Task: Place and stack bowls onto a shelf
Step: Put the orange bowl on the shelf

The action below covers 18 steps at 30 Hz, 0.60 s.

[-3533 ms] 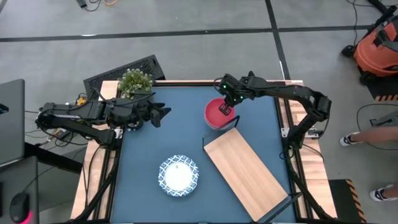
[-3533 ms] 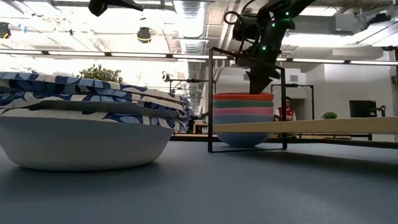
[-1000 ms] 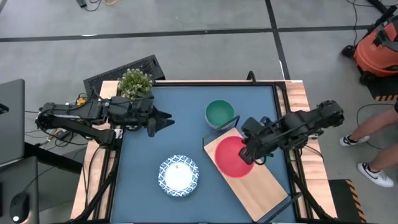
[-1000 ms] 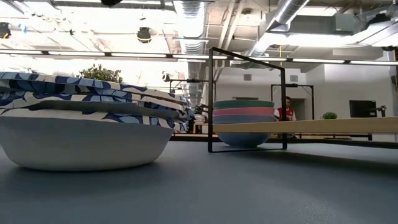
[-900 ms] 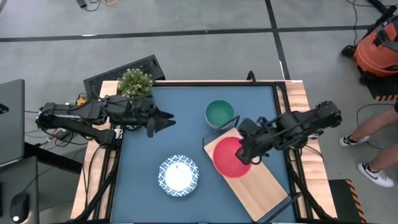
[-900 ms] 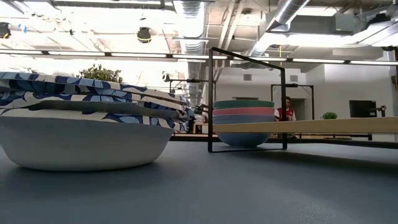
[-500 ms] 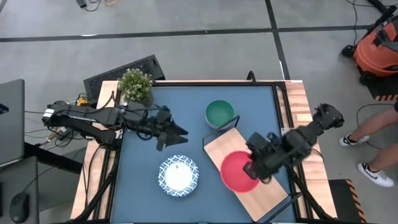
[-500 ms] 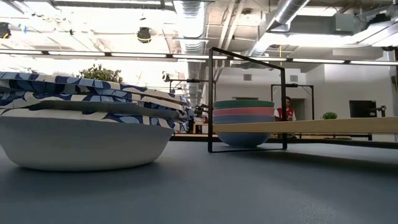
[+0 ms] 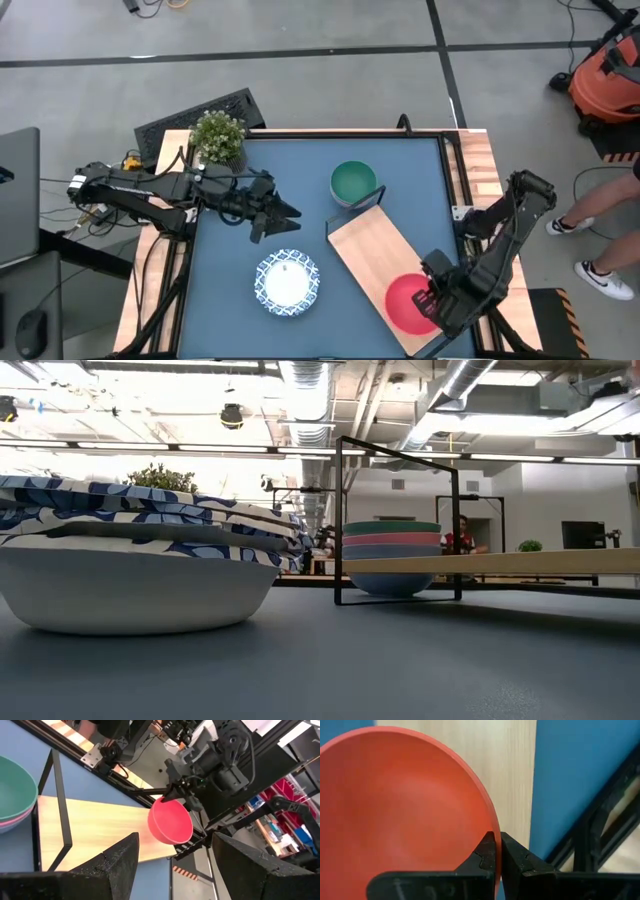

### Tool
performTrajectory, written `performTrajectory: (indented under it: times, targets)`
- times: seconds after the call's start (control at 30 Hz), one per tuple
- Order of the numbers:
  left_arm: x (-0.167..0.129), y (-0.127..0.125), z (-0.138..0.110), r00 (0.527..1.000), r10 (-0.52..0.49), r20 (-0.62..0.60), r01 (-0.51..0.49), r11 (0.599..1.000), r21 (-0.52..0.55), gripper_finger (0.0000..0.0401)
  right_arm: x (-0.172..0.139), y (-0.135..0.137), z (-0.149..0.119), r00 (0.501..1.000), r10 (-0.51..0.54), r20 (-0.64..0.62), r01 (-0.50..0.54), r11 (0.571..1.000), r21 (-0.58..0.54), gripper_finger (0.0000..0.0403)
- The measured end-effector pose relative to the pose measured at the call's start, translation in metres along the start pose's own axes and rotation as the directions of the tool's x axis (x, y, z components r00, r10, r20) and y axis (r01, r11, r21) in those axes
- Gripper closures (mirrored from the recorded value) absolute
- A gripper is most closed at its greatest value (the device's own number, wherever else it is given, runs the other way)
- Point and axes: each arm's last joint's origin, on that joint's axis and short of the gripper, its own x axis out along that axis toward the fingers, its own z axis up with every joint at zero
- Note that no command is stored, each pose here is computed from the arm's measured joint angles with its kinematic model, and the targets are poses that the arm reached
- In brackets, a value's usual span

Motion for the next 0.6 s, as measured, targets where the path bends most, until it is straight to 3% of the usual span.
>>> performTrajectory:
  times: [0.17, 0.47, 0.6]
  targets:
    - [0.0, 0.0, 0.0, 1.0, 0.004, -0.002, -0.004, 1.0, 0.009, 0.0166, 0.021, -0.005, -0.013, 1.0, -0.008, -0.018, 0.009, 0.999, 0.033, 0.0376]
    - [0.0, 0.001, -0.002, 1.0, 0.016, -0.016, -0.016, 1.0, 0.016, 0.0166, 0.045, -0.006, -0.013, 1.0, -0.015, -0.013, 0.016, 0.998, 0.066, 0.0376]
    - [0.0, 0.001, -0.002, 1.0, 0.016, -0.016, -0.016, 1.0, 0.016, 0.0166, 0.048, -0.007, -0.012, 0.999, -0.031, -0.006, 0.032, 0.997, 0.077, 0.0349]
